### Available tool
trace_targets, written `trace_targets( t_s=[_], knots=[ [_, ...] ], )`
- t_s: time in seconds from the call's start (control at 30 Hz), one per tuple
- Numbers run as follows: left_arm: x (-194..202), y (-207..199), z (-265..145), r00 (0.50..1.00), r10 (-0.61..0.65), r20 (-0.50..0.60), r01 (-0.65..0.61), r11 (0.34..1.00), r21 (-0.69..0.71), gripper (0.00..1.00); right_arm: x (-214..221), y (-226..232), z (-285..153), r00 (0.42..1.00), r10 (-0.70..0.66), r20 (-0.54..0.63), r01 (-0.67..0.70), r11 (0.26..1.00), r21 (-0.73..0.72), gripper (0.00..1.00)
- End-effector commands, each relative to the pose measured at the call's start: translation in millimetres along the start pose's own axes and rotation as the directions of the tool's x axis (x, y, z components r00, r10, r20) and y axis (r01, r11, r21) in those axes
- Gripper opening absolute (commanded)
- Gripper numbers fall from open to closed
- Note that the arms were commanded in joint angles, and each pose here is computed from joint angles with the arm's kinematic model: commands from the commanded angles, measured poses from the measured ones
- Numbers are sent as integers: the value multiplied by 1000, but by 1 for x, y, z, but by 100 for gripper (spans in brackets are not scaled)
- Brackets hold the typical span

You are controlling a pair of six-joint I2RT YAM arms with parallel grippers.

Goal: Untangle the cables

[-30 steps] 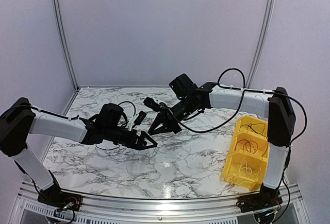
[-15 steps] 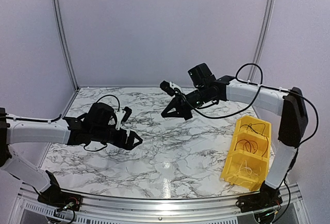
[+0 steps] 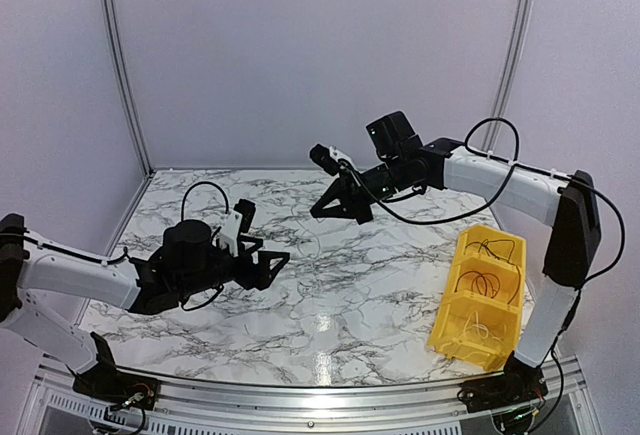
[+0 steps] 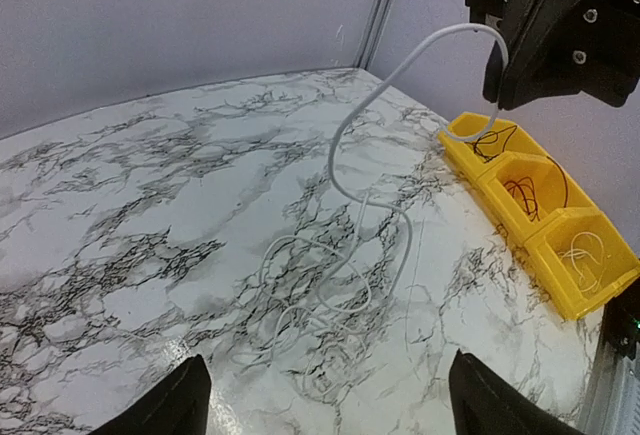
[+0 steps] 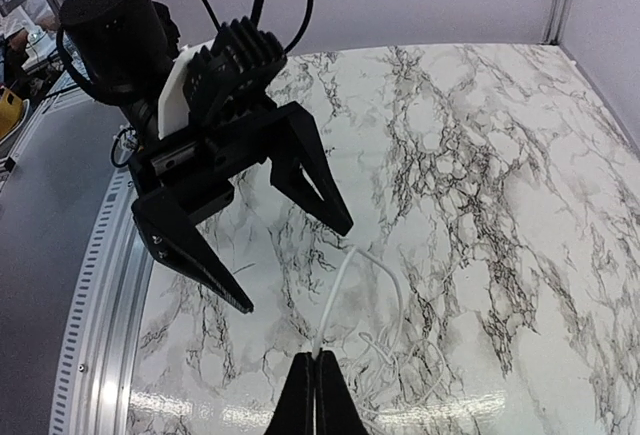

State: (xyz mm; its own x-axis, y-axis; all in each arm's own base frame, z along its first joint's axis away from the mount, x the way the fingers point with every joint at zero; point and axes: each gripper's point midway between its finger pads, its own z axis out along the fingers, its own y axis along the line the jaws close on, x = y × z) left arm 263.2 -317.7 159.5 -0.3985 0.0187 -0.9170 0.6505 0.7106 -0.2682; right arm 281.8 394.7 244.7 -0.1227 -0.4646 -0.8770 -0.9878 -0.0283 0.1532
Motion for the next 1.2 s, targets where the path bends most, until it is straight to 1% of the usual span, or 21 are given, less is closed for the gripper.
trace_targets(
  t_s=[0.0,0.13,0.27,0.4,0.5,0.6,0.67,0.77,0.93,1.03,1.17],
  knots=[
    [-24,-12,14,987,97,129,-99,995,9,81,-19,4,1,1000,-3,16,4,1000,-14,0],
    [-15,-7,29,988,105,116,-103,994,-23,72,-23,9,1,1000,-7,16,7,1000,-19,0],
    [-20,-10,39,983,89,160,-89,996,-9,70,-22,16,6,1000,-16,4,16,999,-28,0],
    [-28,-4,47,975,48,217,-40,998,-38,67,-20,24,12,999,-30,-13,29,999,-38,0],
    [-35,5,52,967,9,255,9,998,-69,60,-22,31,13,999,-42,-15,41,998,-52,0],
    [-33,24,63,963,-30,268,69,988,-138,52,-32,41,8,998,-65,-1,64,996,-68,0],
    [-28,41,69,960,-67,273,120,976,-182,51,-48,50,-5,996,-88,22,90,993,-71,0],
    [-17,66,77,949,-156,275,214,957,-197,51,-78,63,-29,986,-158,58,161,986,-45,0],
    [8,101,82,910,-307,277,365,911,-190,51,-137,83,-80,944,-301,134,292,953,82,0],
    [23,113,85,898,-350,266,406,893,-196,50,-167,95,-109,906,-386,175,360,919,162,0],
    [35,119,88,898,-362,249,414,887,-204,50,-180,87,-130,893,-412,182,369,901,228,0]
  ],
)
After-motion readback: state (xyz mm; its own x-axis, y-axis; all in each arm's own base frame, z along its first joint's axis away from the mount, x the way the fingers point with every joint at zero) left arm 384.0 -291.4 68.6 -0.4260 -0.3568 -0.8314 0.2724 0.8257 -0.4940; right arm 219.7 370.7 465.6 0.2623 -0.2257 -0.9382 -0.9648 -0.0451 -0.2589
